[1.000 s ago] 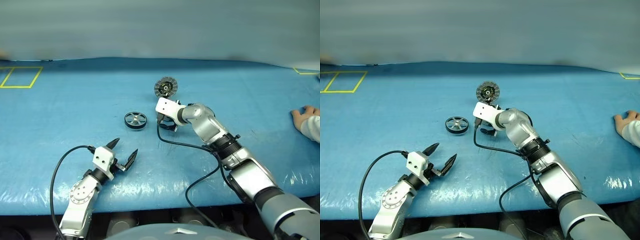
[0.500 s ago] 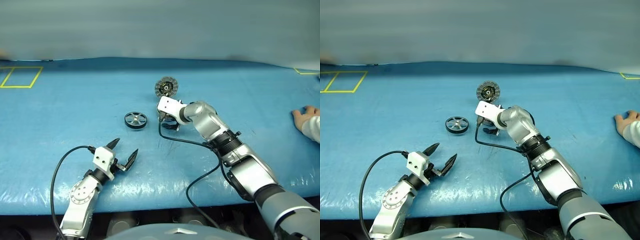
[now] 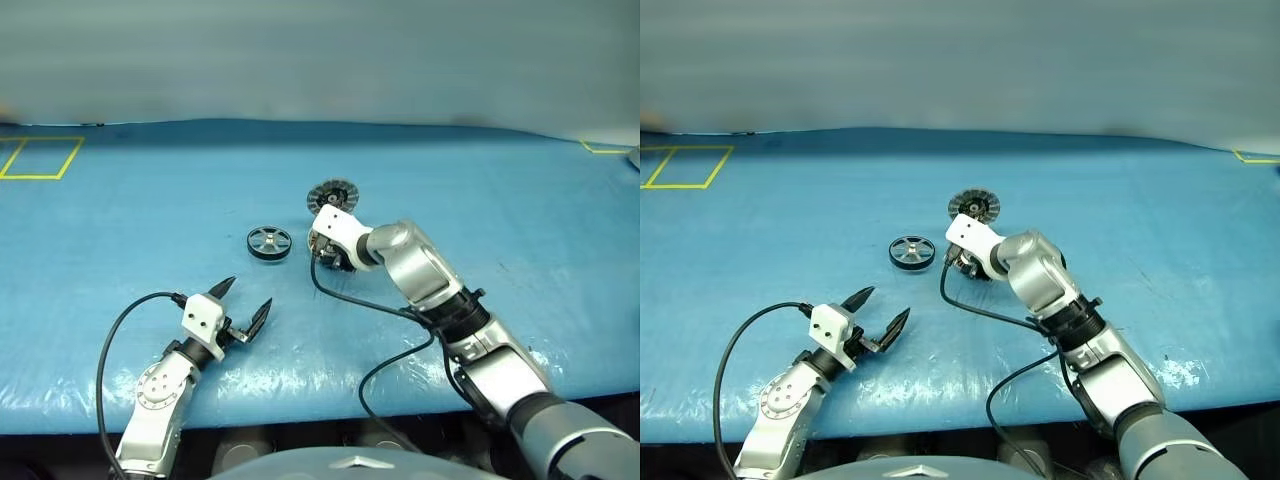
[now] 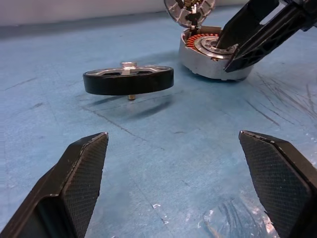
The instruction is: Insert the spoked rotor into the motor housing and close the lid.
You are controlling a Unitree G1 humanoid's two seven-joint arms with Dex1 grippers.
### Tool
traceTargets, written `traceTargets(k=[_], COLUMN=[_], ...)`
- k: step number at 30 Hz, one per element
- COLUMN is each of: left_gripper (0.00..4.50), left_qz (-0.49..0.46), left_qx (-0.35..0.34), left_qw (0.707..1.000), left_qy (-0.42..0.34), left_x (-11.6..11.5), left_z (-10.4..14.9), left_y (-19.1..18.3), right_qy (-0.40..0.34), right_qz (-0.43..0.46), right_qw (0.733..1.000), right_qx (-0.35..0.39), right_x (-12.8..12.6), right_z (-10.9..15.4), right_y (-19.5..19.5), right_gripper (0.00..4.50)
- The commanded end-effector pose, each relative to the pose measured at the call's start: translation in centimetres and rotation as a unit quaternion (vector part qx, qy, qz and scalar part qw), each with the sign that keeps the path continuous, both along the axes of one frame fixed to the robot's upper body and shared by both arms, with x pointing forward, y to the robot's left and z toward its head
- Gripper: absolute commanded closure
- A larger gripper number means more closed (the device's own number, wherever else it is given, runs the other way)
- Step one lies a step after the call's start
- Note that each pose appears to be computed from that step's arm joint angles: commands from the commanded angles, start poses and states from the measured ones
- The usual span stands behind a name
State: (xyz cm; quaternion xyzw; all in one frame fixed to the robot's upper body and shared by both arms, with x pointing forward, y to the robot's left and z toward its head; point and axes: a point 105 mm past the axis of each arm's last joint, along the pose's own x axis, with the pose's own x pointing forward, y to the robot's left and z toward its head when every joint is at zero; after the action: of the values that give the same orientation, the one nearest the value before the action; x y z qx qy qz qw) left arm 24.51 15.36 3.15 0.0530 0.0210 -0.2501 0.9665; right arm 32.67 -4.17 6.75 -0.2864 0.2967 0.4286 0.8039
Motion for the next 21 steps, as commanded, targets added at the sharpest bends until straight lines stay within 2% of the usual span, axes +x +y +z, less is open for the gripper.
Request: traceTargets(k=[1,5,11,16,21], left_gripper=[0.00,0.00,0.00,0.00,0.00], left_qz=[0.003,0.003,-0.003,-0.008,-0.014], left_qx=[-0.002,-0.002,-0.004,-0.004,-0.005], left_qw=[1.000,1.000,1.000,0.999,0.999], left_qy=[-0.024,-0.024,-0.031,-0.034,-0.032], left_x=[0.0,-0.1,0.0,0.0,0.1], left_z=[1.2,1.4,1.8,2.1,2.2], left_y=[0.4,0.5,0.3,0.1,-0.3], right_qy=[0.138,0.158,0.185,0.183,0.126], right_qz=[0.024,0.011,-0.036,-0.034,-0.053], right_qw=[0.990,0.987,0.978,0.977,0.982], right_qx=[0.003,0.029,0.085,0.108,0.129], right_x=[-6.4,-8.4,-9.5,-10.4,-9.4], right_z=[-4.6,-4.1,-2.4,-1.3,0.4], right_y=[1.6,2.8,4.6,5.4,5.7], right_gripper=[2.67,2.67,2.67,2.67,1.04])
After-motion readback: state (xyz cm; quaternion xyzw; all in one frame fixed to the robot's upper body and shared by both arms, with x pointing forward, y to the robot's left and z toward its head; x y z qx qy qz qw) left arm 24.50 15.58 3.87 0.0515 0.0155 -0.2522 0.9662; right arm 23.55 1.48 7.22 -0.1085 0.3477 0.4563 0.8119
